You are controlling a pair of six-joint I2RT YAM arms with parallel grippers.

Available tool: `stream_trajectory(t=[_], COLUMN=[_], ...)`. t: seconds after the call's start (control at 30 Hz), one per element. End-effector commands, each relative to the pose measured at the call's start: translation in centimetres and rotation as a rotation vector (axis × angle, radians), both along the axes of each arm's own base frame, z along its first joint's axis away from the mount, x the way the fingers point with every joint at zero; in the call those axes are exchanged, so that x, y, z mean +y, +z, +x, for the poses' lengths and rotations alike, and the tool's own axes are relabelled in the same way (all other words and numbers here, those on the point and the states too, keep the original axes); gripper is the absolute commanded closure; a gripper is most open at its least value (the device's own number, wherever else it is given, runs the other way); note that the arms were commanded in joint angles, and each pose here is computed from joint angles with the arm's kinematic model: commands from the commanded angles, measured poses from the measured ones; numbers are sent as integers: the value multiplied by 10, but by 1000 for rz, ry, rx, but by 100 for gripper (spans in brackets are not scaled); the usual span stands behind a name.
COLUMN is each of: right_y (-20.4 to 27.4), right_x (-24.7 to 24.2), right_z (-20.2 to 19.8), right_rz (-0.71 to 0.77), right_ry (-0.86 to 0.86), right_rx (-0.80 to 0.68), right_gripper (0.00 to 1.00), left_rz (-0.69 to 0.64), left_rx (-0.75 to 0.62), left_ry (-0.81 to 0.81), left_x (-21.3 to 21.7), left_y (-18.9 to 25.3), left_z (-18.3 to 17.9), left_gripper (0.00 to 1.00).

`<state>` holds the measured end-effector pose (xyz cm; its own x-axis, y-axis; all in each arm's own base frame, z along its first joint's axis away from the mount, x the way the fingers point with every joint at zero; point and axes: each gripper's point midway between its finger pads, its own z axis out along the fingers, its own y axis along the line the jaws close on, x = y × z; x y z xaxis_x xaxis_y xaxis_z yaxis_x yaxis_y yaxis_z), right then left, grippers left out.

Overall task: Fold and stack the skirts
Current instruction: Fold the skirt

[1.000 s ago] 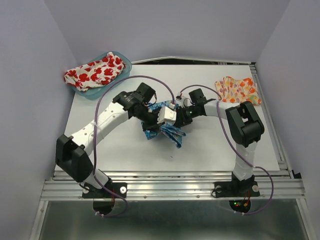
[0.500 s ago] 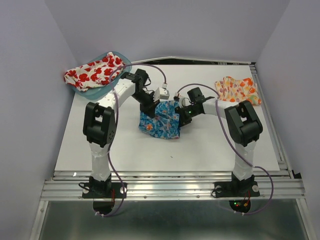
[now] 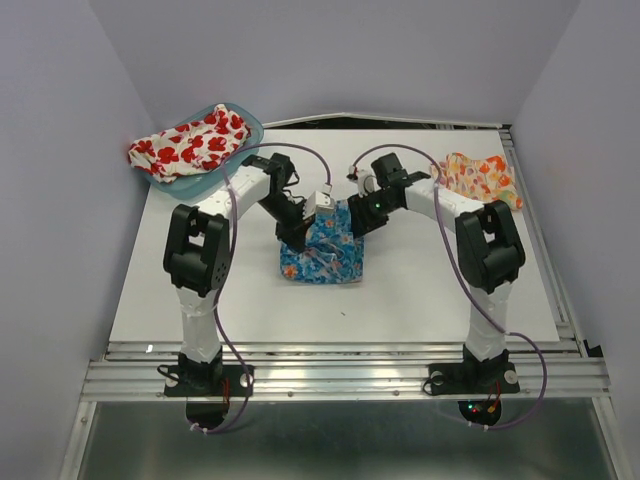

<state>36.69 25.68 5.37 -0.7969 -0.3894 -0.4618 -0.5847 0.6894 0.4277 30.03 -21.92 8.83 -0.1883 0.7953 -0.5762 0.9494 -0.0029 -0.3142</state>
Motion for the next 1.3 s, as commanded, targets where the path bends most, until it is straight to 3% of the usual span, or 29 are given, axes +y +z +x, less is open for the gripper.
stream_trajectory(t=[0.0, 0.27, 0.5, 0.6, 0.73, 0.83, 0.97, 1.27], right_y=[63, 81, 27, 1, -26, -40, -41, -43], right_x=[8, 29, 38, 35, 37, 37, 42, 43], right_z=[49, 123, 154, 145, 110, 80, 63, 48], right_rz=[49, 90, 50, 26, 69, 104, 131, 169], right_ry=[-58, -95, -69, -41, 36, 86, 139, 181], right_rx=[-166, -307, -307, -268, -155, -73, -54, -32], right_gripper=[54, 47, 46, 50, 64, 80, 90, 94], left_rz=[-39, -27, -33, -35, -55, -68, -80, -68], left_rx=[-64, -61, -65, -70, -97, -121, -163, -220], left_ry=[-32, -51, -46, -40, -20, 10, 34, 71], left_x=[0, 4, 4, 3, -2, -7, -14, -20], left_y=[25, 25, 32, 35, 49, 62, 77, 78], left_z=[-7, -11, -12, -12, -3, 9, 27, 57], left_gripper=[100, 100, 100, 100, 100, 100, 100, 100])
